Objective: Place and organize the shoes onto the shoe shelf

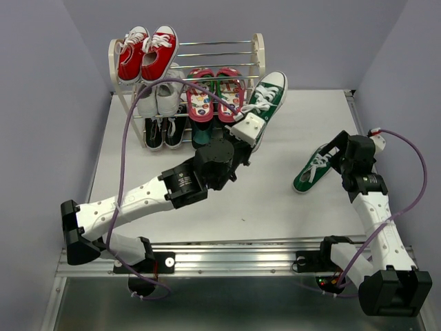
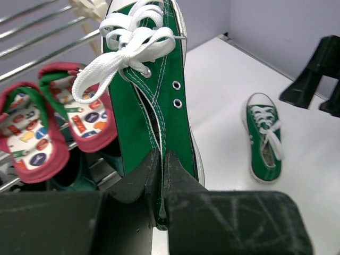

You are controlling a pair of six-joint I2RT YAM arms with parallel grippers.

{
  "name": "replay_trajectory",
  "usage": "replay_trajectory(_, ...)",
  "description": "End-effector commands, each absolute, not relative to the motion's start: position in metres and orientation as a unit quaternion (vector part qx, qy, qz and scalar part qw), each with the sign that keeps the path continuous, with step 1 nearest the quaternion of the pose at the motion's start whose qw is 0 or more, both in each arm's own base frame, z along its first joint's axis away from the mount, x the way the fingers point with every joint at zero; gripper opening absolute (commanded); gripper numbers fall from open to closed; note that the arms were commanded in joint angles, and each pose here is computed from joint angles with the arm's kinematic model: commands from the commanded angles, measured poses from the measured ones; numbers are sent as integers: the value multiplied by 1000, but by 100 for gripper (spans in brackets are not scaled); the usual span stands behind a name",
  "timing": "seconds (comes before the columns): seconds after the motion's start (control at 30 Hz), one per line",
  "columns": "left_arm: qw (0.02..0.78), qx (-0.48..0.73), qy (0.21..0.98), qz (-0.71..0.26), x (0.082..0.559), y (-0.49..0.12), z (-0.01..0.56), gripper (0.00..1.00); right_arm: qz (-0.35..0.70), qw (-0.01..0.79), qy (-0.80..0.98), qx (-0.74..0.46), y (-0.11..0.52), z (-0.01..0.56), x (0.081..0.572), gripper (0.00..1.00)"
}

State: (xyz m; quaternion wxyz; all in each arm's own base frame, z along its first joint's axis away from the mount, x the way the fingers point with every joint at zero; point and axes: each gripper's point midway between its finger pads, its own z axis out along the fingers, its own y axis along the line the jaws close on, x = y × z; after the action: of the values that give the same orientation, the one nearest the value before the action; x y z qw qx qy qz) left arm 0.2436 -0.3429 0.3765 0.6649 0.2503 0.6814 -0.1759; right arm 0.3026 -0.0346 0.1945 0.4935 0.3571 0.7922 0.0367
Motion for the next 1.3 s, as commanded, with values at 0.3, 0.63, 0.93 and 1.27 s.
replay_trajectory(0.3, 797, 61, 594, -88, 278, -259, 529, 0, 26, 506, 784, 358, -41, 198, 311, 100)
replay_trajectory(0.63, 812, 9, 580, -64, 325, -221, 553, 0, 24, 507, 785, 355, -42, 196, 308, 100)
replay_trajectory(0.93, 820, 5, 572, -30, 363, -199, 567, 0, 20, 497, 796, 345, -40, 189, 309, 100)
replay_trajectory(1.27, 815, 20, 579, -7, 403, -189, 553, 0, 12, 491, 800, 344, -42, 184, 310, 100)
